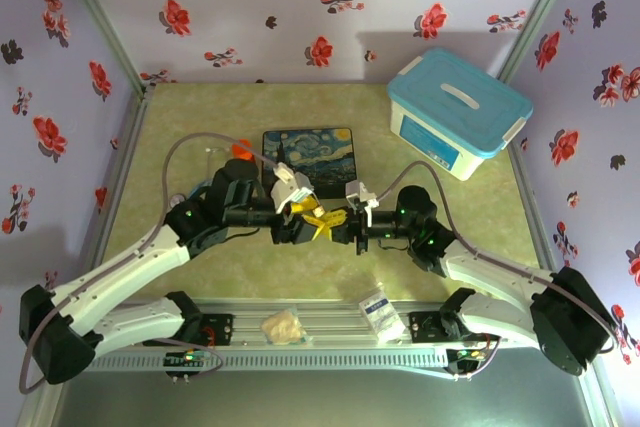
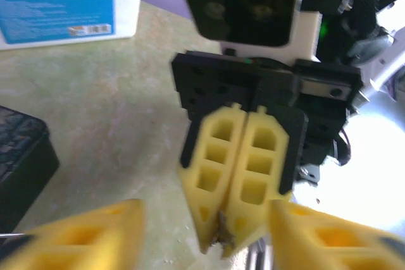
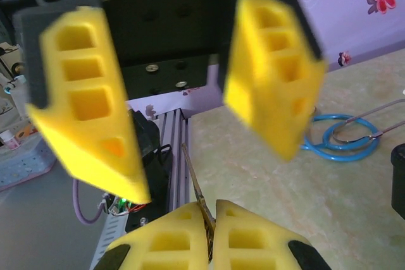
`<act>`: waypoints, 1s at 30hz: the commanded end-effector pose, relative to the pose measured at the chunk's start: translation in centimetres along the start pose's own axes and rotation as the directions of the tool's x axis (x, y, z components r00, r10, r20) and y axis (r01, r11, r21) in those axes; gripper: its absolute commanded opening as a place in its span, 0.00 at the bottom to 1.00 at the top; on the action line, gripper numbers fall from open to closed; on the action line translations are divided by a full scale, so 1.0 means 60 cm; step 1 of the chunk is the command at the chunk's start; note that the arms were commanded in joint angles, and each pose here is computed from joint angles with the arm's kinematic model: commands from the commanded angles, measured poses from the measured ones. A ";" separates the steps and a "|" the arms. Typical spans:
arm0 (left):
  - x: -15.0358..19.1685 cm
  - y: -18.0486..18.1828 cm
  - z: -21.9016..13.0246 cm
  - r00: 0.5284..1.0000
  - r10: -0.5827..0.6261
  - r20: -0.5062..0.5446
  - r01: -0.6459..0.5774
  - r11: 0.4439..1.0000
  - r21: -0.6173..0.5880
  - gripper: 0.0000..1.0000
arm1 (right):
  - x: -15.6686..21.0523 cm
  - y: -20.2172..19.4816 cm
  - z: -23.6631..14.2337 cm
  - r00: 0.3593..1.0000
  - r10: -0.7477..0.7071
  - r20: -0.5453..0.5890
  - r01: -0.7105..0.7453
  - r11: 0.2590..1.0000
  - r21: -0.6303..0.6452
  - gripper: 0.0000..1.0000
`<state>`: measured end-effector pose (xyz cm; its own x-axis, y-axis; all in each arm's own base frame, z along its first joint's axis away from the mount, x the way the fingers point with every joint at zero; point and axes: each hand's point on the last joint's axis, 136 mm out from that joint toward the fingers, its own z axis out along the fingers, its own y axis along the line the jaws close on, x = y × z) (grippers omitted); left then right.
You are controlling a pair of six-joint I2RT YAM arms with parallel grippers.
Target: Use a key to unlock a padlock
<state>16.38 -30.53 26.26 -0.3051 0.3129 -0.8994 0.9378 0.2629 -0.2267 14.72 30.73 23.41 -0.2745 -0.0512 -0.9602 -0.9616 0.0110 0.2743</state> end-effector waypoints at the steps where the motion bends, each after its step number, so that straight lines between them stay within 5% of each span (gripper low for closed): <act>1: -0.056 0.028 -0.021 0.977 -0.033 0.209 0.054 0.994 -0.096 0.73 | 0.007 -0.003 -0.005 1.000 0.007 0.000 -0.007 0.999 0.031 0.00; 6: -0.065 0.071 -0.021 0.907 -0.196 0.372 0.262 0.955 -0.137 0.80 | 0.013 -0.022 -0.010 0.997 0.073 -0.009 -0.072 0.992 0.107 0.00; 10: 0.015 0.149 0.033 0.796 -0.486 0.361 0.579 0.785 -0.221 0.73 | 0.032 -0.056 -0.017 0.968 0.248 -0.049 -0.232 0.949 0.214 0.00; 13: 0.077 0.174 0.066 0.732 -0.569 0.374 0.671 0.698 -0.251 0.71 | 0.050 -0.072 -0.022 0.935 0.349 -0.057 -0.323 0.909 0.264 0.00; 26: 0.203 0.231 0.095 0.733 -0.585 0.347 0.675 0.569 -0.469 0.74 | 0.120 -0.122 -0.073 0.846 0.529 -0.064 -0.440 0.761 0.476 0.00; 30: 0.206 0.250 0.110 0.742 -0.568 0.356 0.668 0.581 -0.465 0.73 | 0.123 -0.126 -0.078 0.846 0.530 -0.059 -0.437 0.753 0.491 0.00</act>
<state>26.05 -28.52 8.03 -0.7511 -0.1878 -0.6329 0.2606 0.7965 -0.5457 19.36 26.01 14.03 -0.7411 -0.1200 -0.6606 -0.6219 0.4935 0.6080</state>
